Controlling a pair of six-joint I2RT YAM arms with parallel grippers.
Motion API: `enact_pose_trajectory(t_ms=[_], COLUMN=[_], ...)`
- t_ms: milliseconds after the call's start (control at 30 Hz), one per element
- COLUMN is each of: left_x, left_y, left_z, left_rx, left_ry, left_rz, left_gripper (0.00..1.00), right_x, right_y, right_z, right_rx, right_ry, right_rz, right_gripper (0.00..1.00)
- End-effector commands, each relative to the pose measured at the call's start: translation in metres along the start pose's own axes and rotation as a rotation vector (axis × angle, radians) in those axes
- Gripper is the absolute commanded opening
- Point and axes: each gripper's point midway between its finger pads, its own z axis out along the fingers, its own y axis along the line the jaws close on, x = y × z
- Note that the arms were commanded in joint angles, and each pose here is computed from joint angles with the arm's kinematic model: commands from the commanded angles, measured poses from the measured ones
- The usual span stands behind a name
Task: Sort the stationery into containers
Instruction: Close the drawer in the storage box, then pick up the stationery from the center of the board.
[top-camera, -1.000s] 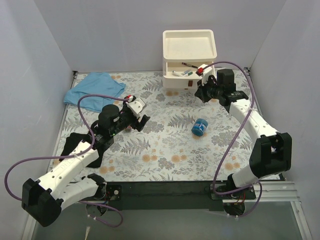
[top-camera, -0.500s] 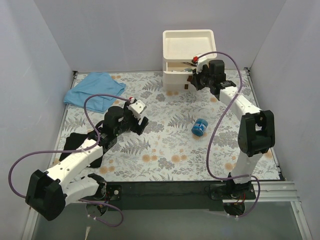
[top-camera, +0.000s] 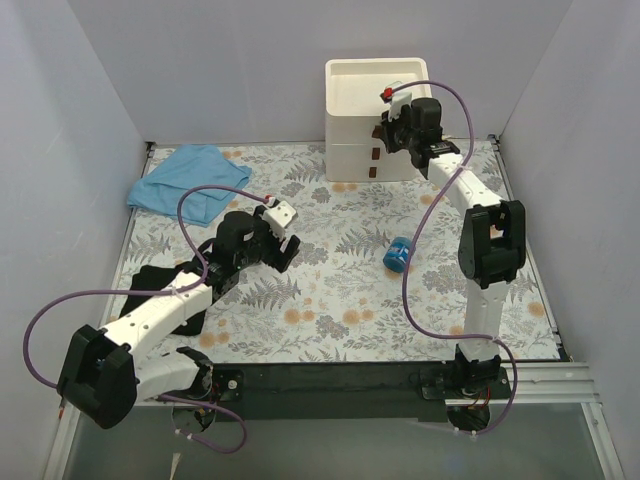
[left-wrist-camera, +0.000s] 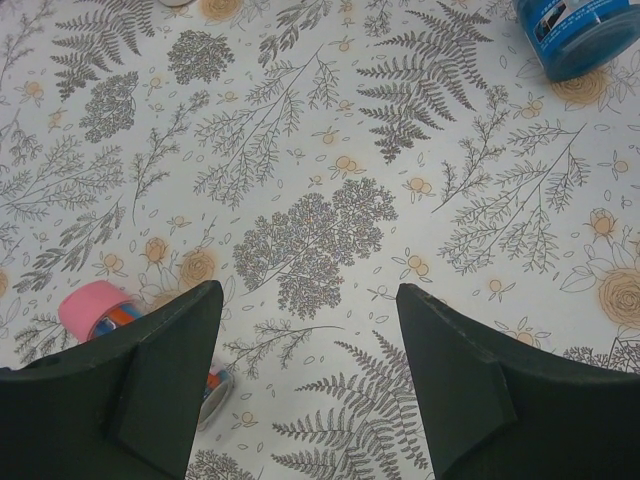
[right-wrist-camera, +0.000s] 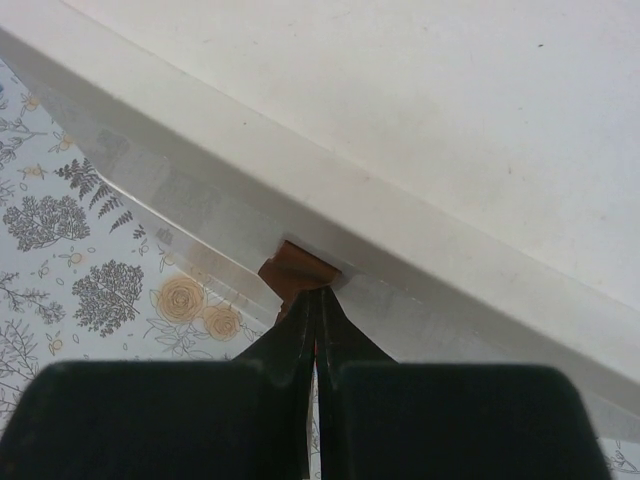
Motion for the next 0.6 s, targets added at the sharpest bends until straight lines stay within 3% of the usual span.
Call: enact_pose_trajectory(t_ms=[0,67,100,167,200,267,367,433,467,533,567], left_x=[-0.015,-0.022,-0.027,-0.029,-0.030,-0.023,-0.013,-0.009,-0.005,-0.002,0.000], left_y=[0.002,0.007,0.009,0.013,0.013,0.012,0.007,0.004,0.004,0.004,0.004], left_z=[0.000,-0.004,-0.006,-0.010,-0.012,-0.012,-0.013,-0.015,-0.015,-0.015,-0.016], left_rx=[0.004,-0.020,-0.031,-0.050,-0.052,-0.045,-0.030,-0.025,-0.028,-0.034,-0.035], left_ry=[-0.036,-0.049,-0.057,-0.056,-0.051,-0.025,-0.009,-0.003,0.014,0.034,0.040], left_rz=[-0.007,0.001,0.006,0.013,0.013,0.006,-0.006,-0.023,-0.038,-0.066,-0.067], left_gripper=[0.71,0.72,0.73,0.75,0.75,0.76,0.77,0.78,0.82,0.84,0.84], right_x=[-0.042,-0.040,-0.028,-0.038,0.001,0.003,0.055,0.069,0.084,0.088,0.095], right_y=[-0.012,-0.003,0.003,0.015,0.026,0.043,0.086,0.091,0.085,0.059,0.053], right_z=[0.000,-0.017,-0.027,-0.061,-0.071,-0.102,-0.145,-0.159,-0.169,-0.174,-0.180], right_rx=[0.055,0.026,0.006,-0.025,-0.049,-0.101,-0.349,-0.398,-0.359,-0.243,-0.152], right_ry=[-0.126,-0.105,-0.059,-0.062,0.035,0.050,0.209,0.273,0.372,0.438,0.487], right_rz=[-0.040,-0.061,-0.050,-0.052,-0.016,0.006,-0.116,-0.163,-0.111,0.065,0.286], right_gripper=[0.01,0.01,0.13,0.59,0.82,0.96,0.98,0.98,0.98,0.98,0.98])
